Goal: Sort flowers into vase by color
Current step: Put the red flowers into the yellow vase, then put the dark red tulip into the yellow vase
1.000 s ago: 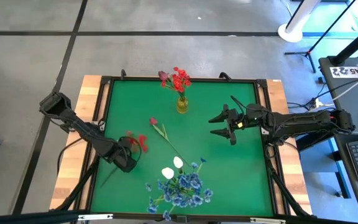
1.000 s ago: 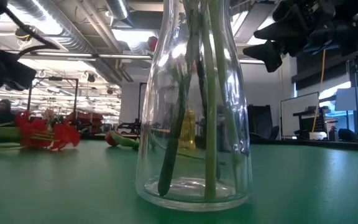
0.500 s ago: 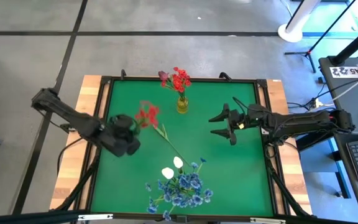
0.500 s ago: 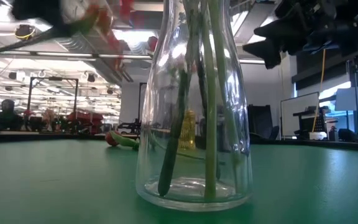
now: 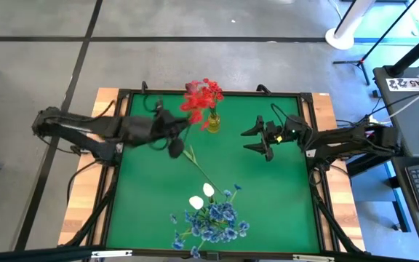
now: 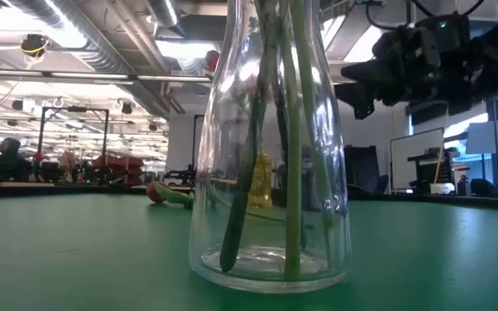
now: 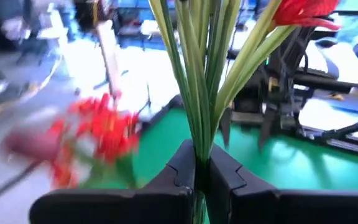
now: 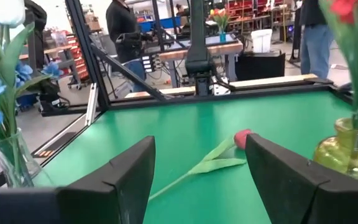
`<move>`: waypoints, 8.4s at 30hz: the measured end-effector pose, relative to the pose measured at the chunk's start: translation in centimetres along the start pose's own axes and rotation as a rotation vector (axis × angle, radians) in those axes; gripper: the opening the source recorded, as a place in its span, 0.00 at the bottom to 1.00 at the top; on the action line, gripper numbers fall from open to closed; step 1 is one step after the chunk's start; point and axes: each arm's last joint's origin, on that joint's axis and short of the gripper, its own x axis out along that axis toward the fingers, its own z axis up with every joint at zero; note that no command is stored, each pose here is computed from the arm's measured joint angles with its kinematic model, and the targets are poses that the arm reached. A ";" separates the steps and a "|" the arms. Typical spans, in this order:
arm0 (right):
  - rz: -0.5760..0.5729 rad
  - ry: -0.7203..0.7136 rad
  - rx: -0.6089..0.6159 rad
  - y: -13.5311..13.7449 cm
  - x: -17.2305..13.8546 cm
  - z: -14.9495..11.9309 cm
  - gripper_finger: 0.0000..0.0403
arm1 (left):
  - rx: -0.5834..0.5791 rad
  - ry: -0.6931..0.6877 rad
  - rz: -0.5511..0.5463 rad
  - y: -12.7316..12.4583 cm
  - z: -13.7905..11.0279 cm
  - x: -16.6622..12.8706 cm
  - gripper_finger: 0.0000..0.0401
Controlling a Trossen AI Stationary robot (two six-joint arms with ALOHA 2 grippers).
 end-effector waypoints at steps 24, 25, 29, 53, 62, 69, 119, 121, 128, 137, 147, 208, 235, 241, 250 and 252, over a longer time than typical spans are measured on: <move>0.023 -0.015 0.073 -0.3 0.5 -0.4 0.62 | 0.056 -0.280 -0.276 7.4 -1.3 15.9 0.01; 0.022 -0.011 0.076 -0.3 0.5 -0.5 0.62 | 0.058 -0.274 -0.271 7.5 -1.2 15.7 0.01; 0.018 -0.007 0.077 -0.3 0.5 -0.5 0.62 | 0.085 -0.264 -0.217 7.8 -0.5 14.2 0.01; -0.106 -0.019 0.055 -0.6 0.4 -0.5 0.62 | 0.075 -0.402 -0.157 8.5 -7.9 12.4 0.01; -0.116 0.001 0.067 -0.7 0.4 -0.8 0.62 | 0.176 -0.500 -0.108 6.6 -5.6 9.4 0.01; -0.120 0.002 0.068 -0.7 0.4 -0.8 0.62 | 0.197 -0.482 -0.094 4.3 -4.5 6.1 0.01; -0.137 0.044 0.088 -0.8 0.4 -1.2 0.62 | -0.004 -0.424 0.241 3.7 -11.8 14.6 0.01; -0.137 0.044 0.087 -0.8 0.4 -1.2 0.62 | 0.002 -0.405 0.240 3.7 -12.2 14.9 0.01; -0.146 0.044 0.070 -0.8 0.4 -1.2 0.62 | 0.029 -0.317 0.215 3.5 -13.3 15.4 0.01; -0.169 0.040 0.065 -0.9 0.4 -1.2 0.62 | 0.057 -0.217 0.219 3.9 -14.3 15.8 0.10; -0.176 0.039 0.063 -0.9 0.4 -1.2 0.62 | 0.099 -0.203 0.217 3.6 -14.4 15.7 0.40; -0.235 0.122 0.335 2.7 2.0 -2.7 0.62 | -0.732 0.397 0.209 -3.1 -20.4 -0.5 0.58; -0.098 0.159 0.347 5.8 2.7 -3.1 0.62 | -1.059 0.573 0.300 -1.8 -23.7 6.2 0.58; -0.088 0.154 0.337 6.6 2.9 -3.1 0.62 | -1.070 0.561 0.353 0.2 -23.5 7.6 0.58; -0.087 0.149 0.313 6.6 2.9 -3.1 0.62 | -1.041 0.551 0.396 2.2 -23.6 8.9 0.55; -0.087 0.147 0.312 6.6 2.9 -3.0 0.62 | -1.035 0.549 0.403 2.2 -23.9 9.2 0.51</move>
